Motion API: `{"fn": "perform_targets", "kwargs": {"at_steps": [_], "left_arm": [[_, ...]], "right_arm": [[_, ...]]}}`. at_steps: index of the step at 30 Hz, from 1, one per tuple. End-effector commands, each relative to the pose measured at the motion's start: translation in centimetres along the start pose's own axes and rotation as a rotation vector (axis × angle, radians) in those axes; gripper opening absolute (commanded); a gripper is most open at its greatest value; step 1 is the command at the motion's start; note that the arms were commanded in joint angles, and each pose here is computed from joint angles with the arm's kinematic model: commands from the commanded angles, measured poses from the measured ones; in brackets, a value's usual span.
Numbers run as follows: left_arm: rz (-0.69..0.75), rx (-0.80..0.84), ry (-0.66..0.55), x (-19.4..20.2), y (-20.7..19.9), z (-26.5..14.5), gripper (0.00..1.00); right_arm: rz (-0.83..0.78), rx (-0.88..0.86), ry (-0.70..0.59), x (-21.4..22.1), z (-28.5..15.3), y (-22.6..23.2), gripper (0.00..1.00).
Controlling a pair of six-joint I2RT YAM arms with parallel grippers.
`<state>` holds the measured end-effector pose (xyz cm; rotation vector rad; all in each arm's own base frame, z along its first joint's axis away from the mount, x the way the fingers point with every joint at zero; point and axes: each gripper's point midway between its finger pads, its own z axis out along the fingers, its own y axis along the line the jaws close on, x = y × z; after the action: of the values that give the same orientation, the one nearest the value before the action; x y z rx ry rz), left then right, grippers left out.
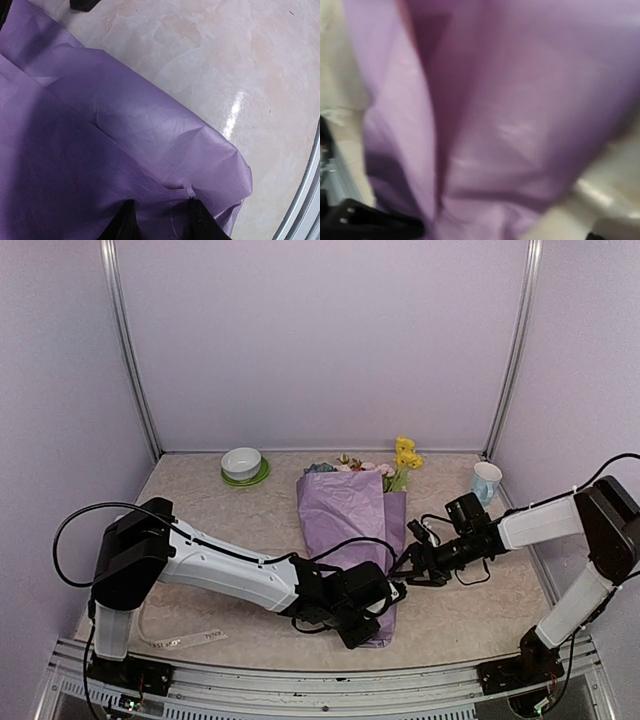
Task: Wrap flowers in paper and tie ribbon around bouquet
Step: Press the fold line on the folded wrapping paper.
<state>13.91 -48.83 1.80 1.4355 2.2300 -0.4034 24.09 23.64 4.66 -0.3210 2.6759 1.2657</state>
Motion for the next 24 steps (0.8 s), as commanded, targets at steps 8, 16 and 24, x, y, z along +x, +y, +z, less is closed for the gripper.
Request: {"fn": "perform_targets", "kwargs": {"at_steps": [8,16,24], "left_arm": [[0.019,0.040,0.027,1.4,-0.5,0.9,0.36],[0.008,0.036,0.028,1.4,-0.3,0.9,0.36],[0.020,0.028,0.013,1.2,-0.5,0.3,0.35]], "right_arm": [[0.054,-0.183,0.067,0.2,3.2,1.8,0.75],[0.038,-0.188,0.089,0.9,3.6,2.8,0.33],[0.015,-0.163,0.067,0.4,3.1,3.1,0.00]]}}
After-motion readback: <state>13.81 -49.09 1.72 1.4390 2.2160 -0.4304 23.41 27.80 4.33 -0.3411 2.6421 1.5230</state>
